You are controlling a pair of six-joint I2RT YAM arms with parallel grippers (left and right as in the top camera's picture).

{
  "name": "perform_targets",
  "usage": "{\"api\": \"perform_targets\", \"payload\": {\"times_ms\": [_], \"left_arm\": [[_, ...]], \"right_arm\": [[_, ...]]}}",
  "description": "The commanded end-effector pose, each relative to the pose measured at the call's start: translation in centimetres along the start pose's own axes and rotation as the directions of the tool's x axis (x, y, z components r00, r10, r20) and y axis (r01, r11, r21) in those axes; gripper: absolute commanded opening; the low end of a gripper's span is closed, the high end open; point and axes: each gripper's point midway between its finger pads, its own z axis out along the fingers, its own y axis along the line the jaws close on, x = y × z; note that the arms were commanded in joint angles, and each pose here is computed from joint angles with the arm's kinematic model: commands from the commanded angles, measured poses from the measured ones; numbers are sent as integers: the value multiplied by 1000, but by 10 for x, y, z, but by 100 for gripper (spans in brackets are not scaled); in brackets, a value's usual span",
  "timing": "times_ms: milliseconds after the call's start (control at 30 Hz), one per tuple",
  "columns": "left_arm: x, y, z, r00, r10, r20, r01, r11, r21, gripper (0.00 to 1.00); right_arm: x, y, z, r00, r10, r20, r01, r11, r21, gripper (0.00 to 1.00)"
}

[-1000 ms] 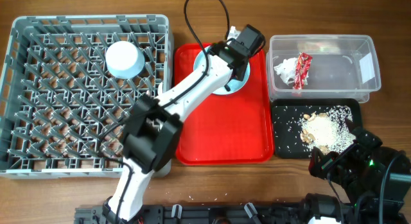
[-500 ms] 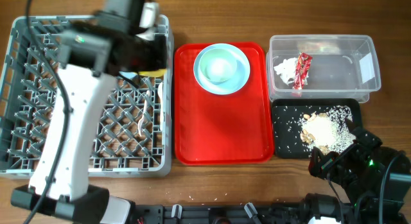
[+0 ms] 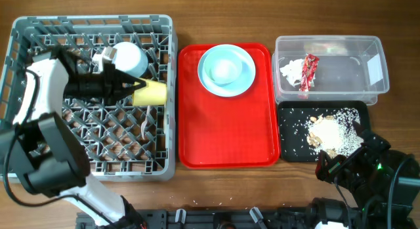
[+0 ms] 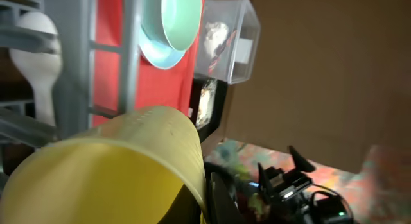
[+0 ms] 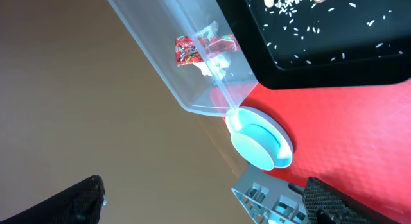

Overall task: Sort waste into correct bins and load items into the dishwasher rack
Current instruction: 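Carry the yellow cup with the left gripper and set it in the rack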

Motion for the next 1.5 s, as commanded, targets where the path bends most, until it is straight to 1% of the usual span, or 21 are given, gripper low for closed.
{"api": "perform_targets", "payload": {"times_ms": [0, 100, 167, 200, 233, 267, 400, 533, 600, 633, 667, 700, 733, 767, 833, 1000, 1133, 1200, 1333, 1433, 1467], "left_arm": [[-13, 16, -2, 999, -20, 34, 17, 995, 98, 4], [-18, 31, -1, 997, -67, 27, 64, 992, 105, 4], [-18, 34, 0, 997, -71, 25, 68, 992, 104, 5], [-18, 34, 0, 997, -70, 25, 67, 992, 104, 13], [-18, 34, 0, 997, -70, 25, 67, 992, 104, 17], [-18, 34, 0, 997, -70, 24, 67, 993, 101, 18], [-15, 46, 0, 998, -67, 5, 67, 997, 37, 18], [-20, 53, -15, 984, -175, 37, 175, 985, 4, 18], [-23, 52, -25, 980, -189, 62, 189, 982, 6, 19], [-23, 52, -30, 980, -188, 71, 189, 982, -7, 24], [-22, 53, -34, 980, -184, 76, 186, 982, -28, 34], [-21, 53, -36, 981, -181, 77, 184, 982, -46, 52], [-19, 52, -39, 981, -177, 77, 182, 981, -64, 80], [-19, 50, -41, 982, -174, 78, 180, 981, -77, 100], [-18, 42, -45, 983, -162, 84, 169, 981, -91, 100], [-20, 0, -66, 985, -89, 148, 111, 983, -149, 100], [-6, -17, -87, 974, -49, 223, 118, 944, -307, 100], [1, -23, -94, 966, -34, 257, 127, 926, -357, 100], [12, -46, -97, 957, 42, 288, 74, 921, -382, 100], [11, -63, -78, 963, 106, 246, -12, 934, -357, 100], [10, -64, -71, 966, 124, 227, -36, 933, -357, 90]], "right_arm": [[2, 2, -3, 998, 56, -9, -57, 998, -8, 100], [2, 2, -3, 998, 57, -9, -57, 998, -8, 100], [2, 2, -3, 998, 57, -9, -57, 998, -8, 100], [2, 2, -3, 998, 57, -9, -57, 998, -8, 100], [2, 2, -3, 998, 57, -8, -57, 998, -9, 100], [2, 2, -3, 998, 57, -9, -57, 998, -8, 100], [2, 2, -3, 998, 56, -9, -57, 998, -8, 100], [2, 2, -3, 998, 57, -9, -57, 998, -8, 100], [2, 2, -3, 998, 57, -9, -57, 998, -8, 100], [2, 2, -3, 998, 56, -9, -57, 998, -8, 100], [2, 2, -3, 998, 56, -9, -57, 998, -8, 100], [2, 2, -3, 998, 57, -9, -57, 998, -8, 100], [2, 2, -3, 998, 57, -9, -57, 998, -8, 100], [2, 2, -3, 998, 57, -9, -57, 998, -8, 100], [2, 2, -3, 998, 57, -9, -57, 998, -8, 100], [2, 2, -3, 998, 57, -9, -57, 998, -8, 100], [2, 2, -3, 998, 57, -9, -57, 998, -8, 100], [2, 2, -3, 998, 56, -8, -57, 998, -9, 100], [2, 2, -3, 998, 57, -9, -57, 998, -8, 100], [2, 2, -3, 998, 57, -9, -57, 998, -8, 100], [2, 2, -3, 998, 57, -9, -57, 998, -8, 100]]}}
